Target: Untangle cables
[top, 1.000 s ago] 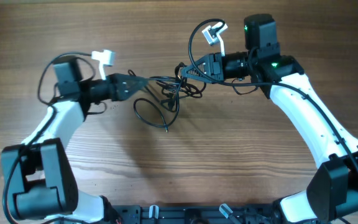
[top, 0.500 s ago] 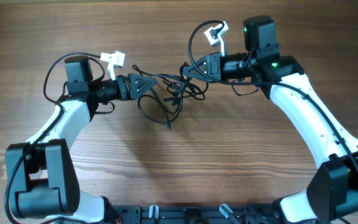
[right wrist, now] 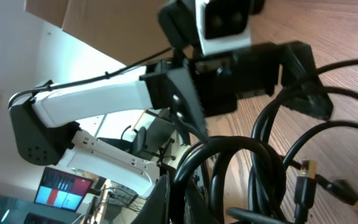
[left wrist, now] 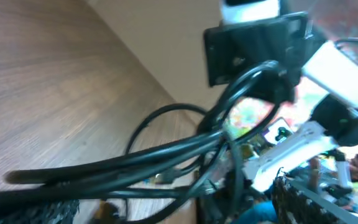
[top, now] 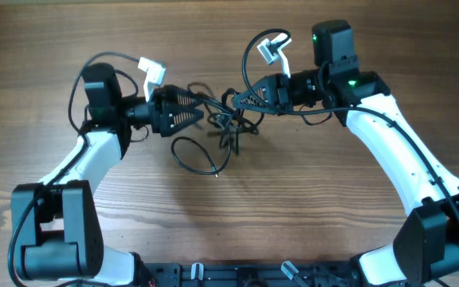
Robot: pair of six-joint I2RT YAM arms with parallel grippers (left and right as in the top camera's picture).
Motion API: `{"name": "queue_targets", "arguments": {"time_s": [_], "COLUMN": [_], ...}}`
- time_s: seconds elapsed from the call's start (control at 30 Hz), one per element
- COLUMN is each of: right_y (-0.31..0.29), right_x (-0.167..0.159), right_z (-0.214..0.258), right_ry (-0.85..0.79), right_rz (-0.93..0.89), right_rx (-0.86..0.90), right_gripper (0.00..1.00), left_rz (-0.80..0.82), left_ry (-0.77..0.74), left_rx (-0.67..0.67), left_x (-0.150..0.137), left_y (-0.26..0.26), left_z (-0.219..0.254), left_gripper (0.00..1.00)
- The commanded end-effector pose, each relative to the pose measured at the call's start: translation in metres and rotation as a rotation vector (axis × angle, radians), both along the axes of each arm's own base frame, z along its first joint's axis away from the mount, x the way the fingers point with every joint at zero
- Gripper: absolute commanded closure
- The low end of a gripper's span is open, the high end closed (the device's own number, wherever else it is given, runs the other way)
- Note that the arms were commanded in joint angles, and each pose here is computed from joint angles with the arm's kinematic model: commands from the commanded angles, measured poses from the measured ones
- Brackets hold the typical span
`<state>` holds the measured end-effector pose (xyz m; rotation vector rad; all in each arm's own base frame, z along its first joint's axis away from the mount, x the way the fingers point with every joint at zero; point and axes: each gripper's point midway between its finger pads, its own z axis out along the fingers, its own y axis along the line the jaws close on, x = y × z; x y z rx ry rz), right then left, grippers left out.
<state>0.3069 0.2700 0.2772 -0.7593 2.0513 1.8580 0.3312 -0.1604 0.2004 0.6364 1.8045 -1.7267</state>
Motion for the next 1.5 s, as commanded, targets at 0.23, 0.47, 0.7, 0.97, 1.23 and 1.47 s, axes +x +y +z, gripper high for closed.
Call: {"name": "queue_targets", "arguments": {"time_s": [0.23, 0.47, 0.7, 0.97, 1.23, 1.47], "right_y": [0.026, 0.027, 0.028, 0.028, 0.029, 0.029], "right_x": [-0.037, -0.039, -0.038, -0.038, -0.033, -0.033], "right_z": [0.022, 0.021, 0.020, 0.020, 0.016, 0.016], "right_ry": [-0.071, -0.057, -0.061, -0.063, -0.069, -0.069], "right_rz": [0.148, 0.153, 0.147, 0.145, 0.119, 0.119], "right_rx": [0.068, 0.064, 0.059, 0.058, 0.035, 0.035], "right_gripper": [0.96, 0.96, 0.96, 0.96, 0.96, 0.96], "left_rz": [0.018, 0.257, 0.636, 0.372, 0.250, 0.174], "left_ry": [-0.137, -0.012, 0.349, 0.358, 0.963, 1.281], "left_rx": [0.033, 0.194, 0.381, -0.016, -0.139, -0.203], "left_x": [-0.005, 0.030, 0.063, 0.033, 0.027, 0.026], "left_y": [-0.006, 0.006, 0.052, 0.091, 0.047, 0.024], "left_z": [-0.013, -0.048, -0.102, -0.015, 0.001, 0.030], "left_gripper": [0.00, 0.90, 0.76, 0.29, 0.25, 0.55]}}
